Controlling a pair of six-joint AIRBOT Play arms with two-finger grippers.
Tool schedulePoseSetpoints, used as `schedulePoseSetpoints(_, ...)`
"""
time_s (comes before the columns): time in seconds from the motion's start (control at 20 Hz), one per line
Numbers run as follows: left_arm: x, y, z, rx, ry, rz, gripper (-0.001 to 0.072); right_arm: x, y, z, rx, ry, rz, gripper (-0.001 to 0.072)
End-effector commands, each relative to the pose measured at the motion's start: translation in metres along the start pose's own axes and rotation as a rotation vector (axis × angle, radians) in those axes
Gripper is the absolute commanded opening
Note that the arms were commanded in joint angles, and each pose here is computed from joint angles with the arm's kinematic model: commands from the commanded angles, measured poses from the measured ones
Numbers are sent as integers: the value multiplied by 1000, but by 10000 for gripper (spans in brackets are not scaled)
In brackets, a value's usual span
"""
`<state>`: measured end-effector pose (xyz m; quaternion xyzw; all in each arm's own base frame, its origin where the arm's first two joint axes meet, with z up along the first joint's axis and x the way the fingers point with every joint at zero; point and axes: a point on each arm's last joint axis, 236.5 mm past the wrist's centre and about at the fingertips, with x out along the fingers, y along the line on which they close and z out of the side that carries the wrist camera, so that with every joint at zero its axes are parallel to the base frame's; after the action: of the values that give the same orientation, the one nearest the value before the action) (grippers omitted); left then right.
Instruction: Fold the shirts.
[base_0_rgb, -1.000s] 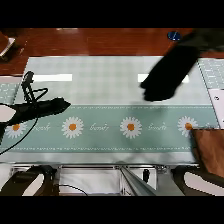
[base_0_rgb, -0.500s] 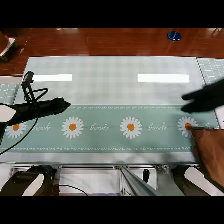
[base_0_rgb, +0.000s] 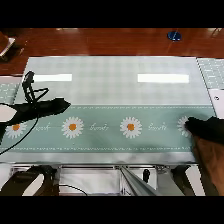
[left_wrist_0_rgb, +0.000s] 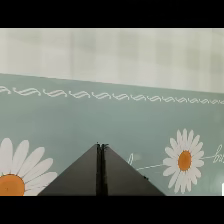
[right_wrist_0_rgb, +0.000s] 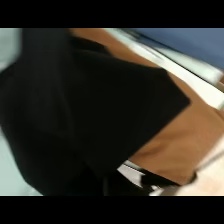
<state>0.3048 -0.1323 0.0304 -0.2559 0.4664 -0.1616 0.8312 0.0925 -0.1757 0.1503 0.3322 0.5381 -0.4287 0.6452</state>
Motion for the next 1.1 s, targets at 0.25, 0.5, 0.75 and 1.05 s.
schedulePoseSetpoints(0.25, 27, -40, -7, 114, -23, -56, 14, 62, -51, -45, 88, 174, -191, 414)
schedulePoseSetpoints(0.5, 8, -44, 66, 104, -216, -44, 14, 21, 27, 68, 114, -205, 162, 103)
schedulePoseSetpoints(0.75, -100, -130, 197, 291, -529, -132, 13, -108, 295, 87, -357, -485, 919, 27)
schedulePoseSetpoints(1.05, -16, -110, 120, 434, -153, -6, 12, 33, 421, -109, -1056, -272, 558, 27)
